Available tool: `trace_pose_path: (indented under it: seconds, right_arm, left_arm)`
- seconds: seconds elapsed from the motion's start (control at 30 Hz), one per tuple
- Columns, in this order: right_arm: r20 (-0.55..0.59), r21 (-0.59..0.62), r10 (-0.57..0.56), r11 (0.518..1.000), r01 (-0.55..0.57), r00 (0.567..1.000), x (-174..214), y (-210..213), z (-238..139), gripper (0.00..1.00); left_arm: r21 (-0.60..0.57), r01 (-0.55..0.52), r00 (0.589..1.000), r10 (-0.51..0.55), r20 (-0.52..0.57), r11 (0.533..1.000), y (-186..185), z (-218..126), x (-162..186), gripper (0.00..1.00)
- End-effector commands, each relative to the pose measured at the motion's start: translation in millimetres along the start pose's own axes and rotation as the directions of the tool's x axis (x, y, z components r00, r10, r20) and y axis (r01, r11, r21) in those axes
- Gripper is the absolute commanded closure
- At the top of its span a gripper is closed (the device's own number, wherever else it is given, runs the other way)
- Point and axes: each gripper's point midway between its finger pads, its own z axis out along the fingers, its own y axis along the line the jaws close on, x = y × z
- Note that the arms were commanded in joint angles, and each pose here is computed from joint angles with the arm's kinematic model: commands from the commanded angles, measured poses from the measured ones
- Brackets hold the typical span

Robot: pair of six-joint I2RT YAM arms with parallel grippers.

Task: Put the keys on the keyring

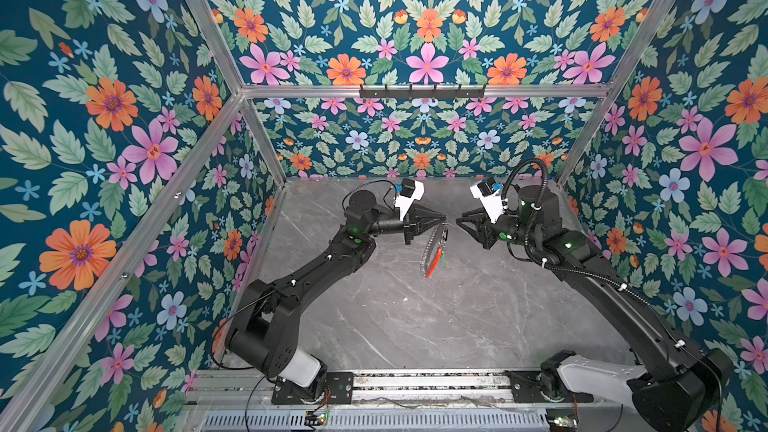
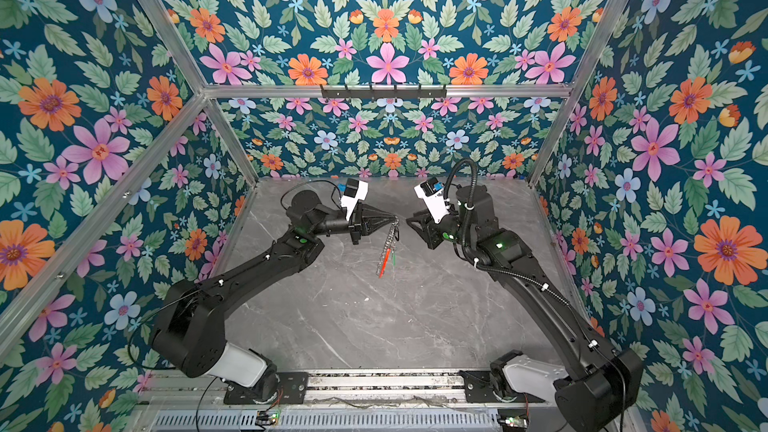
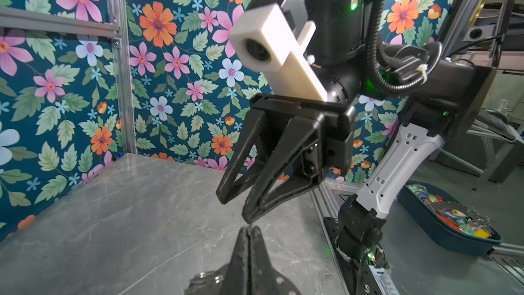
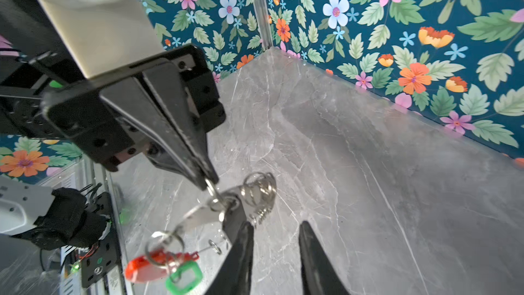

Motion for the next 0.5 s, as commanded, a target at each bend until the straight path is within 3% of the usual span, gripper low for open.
trace_pose_path:
  seconds: [0.0,0.2,0.47]
  right_arm:
    - [0.056,-0.02,-0.019,1.0,0.02,0.998,-12.3,2.4,1.3,0.7]
    - [0.026,-0.144,-0.019,0.989,0.023,0.999,-8.2,25.8,12.1,0.7]
    - [0.023,-0.182,-0.004,0.983,0.008,1.0,-10.4,34.0,25.0,0.72]
  left_arm:
    - [0.01,-0.025,0.996,0.024,0.084,1.0,-4.5,-0.2,-22.2,1.0]
    - [0.0,0.002,0.993,-0.002,0.119,1.0,-1.0,0.0,-26.1,1.0]
    - [-0.009,0.046,0.982,-0.044,0.184,0.999,4.1,2.9,-34.4,1.0]
